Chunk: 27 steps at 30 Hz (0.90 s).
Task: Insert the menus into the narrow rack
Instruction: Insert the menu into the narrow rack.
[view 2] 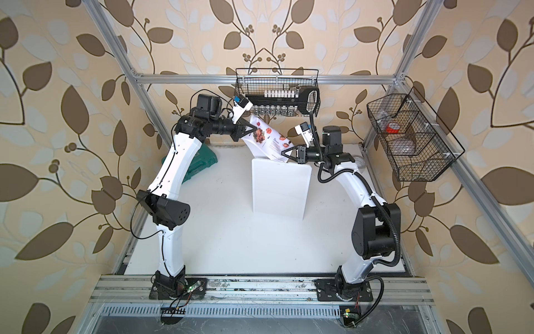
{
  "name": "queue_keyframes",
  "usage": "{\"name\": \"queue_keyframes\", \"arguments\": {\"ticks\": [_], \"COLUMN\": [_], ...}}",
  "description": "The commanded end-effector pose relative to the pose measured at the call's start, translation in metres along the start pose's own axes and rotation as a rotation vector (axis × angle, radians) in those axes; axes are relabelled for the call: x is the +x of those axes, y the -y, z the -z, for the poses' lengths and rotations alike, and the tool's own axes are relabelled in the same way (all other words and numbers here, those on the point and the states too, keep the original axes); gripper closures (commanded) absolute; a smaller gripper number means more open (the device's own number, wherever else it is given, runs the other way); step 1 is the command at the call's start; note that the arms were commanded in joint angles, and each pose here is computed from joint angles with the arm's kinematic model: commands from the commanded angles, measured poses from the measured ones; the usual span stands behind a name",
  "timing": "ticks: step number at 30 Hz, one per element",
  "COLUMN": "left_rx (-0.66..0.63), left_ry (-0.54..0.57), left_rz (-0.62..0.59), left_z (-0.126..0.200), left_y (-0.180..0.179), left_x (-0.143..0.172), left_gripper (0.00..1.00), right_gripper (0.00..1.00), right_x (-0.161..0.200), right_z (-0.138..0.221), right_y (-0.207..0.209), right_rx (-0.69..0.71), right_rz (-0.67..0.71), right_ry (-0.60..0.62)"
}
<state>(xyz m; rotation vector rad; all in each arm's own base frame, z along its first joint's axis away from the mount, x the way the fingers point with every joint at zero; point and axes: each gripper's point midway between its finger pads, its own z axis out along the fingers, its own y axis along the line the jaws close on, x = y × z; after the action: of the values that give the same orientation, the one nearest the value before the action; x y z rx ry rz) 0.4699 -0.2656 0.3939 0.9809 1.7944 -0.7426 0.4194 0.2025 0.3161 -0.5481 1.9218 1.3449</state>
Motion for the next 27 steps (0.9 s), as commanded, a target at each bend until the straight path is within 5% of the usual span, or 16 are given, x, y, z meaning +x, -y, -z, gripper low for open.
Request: {"name": "queue_keyframes", "arguments": {"ticks": [1, 21, 27], "left_rx": [-0.027, -0.005, 0.010], "left_ry": [0.043, 0.016, 0.012], "left_rz": [-0.055, -0.058, -0.064], "left_z": [0.007, 0.008, 0.012], "left_y": [0.003, 0.011, 0.017], "left_x": [-0.017, -0.009, -0.008], "left_gripper": [1.00, 1.00, 1.00], "right_gripper": [0.98, 0.95, 0.80], "right_x": [0.003, 0.015, 0.013], "right_z": [0.009, 0.011, 0.017], "right_y": [-0.010, -0.010, -0.012], "right_rx": [0.008, 0.014, -0.013], "right_rz": [0.032, 0.069, 0.070], "right_ry": [-0.004, -0.024, -0.020]}}
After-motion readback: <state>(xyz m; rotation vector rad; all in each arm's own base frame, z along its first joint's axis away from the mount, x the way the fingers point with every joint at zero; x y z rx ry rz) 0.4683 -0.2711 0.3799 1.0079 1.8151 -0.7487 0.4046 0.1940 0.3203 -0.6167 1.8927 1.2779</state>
